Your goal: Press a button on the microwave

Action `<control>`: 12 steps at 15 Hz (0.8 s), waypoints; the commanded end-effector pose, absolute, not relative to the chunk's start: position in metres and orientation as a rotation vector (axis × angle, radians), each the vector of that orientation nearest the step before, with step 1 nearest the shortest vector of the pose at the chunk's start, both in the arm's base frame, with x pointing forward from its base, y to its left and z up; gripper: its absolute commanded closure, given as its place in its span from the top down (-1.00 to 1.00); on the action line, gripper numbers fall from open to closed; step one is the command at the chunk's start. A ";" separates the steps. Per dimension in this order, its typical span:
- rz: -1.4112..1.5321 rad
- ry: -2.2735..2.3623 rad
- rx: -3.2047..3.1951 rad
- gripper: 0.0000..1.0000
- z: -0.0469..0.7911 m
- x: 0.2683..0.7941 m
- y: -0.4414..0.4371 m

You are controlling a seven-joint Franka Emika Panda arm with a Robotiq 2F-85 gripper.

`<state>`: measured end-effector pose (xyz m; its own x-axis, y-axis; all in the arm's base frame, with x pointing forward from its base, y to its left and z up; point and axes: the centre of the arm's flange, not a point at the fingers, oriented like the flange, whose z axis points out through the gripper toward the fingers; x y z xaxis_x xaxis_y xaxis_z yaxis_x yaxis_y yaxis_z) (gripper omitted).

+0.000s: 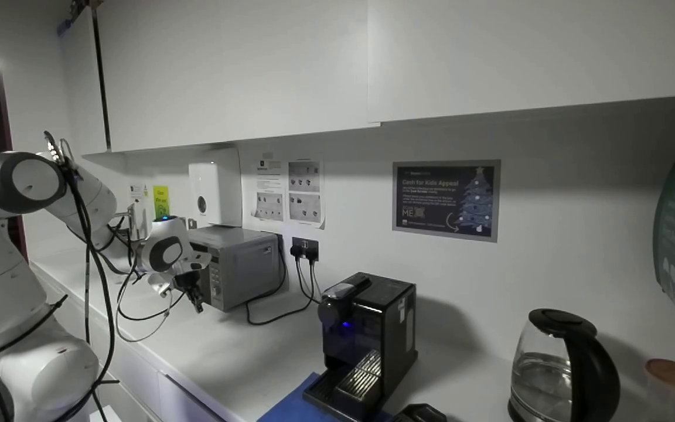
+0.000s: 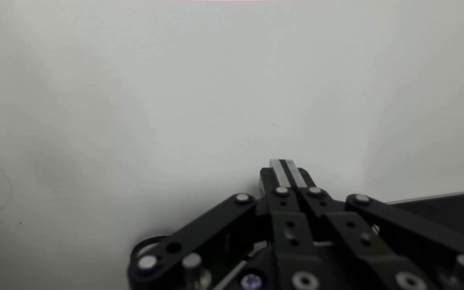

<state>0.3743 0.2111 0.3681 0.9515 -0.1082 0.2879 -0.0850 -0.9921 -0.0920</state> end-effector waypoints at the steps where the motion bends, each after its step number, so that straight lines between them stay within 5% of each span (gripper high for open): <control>1: -0.550 0.093 -2.958 -1.00 0.357 0.373 0.221; 12: -0.542 0.080 -2.967 -1.00 0.355 0.372 0.233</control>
<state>0.3718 0.2300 0.3548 0.9366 -0.0861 0.3397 -0.0326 -0.9866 -0.1600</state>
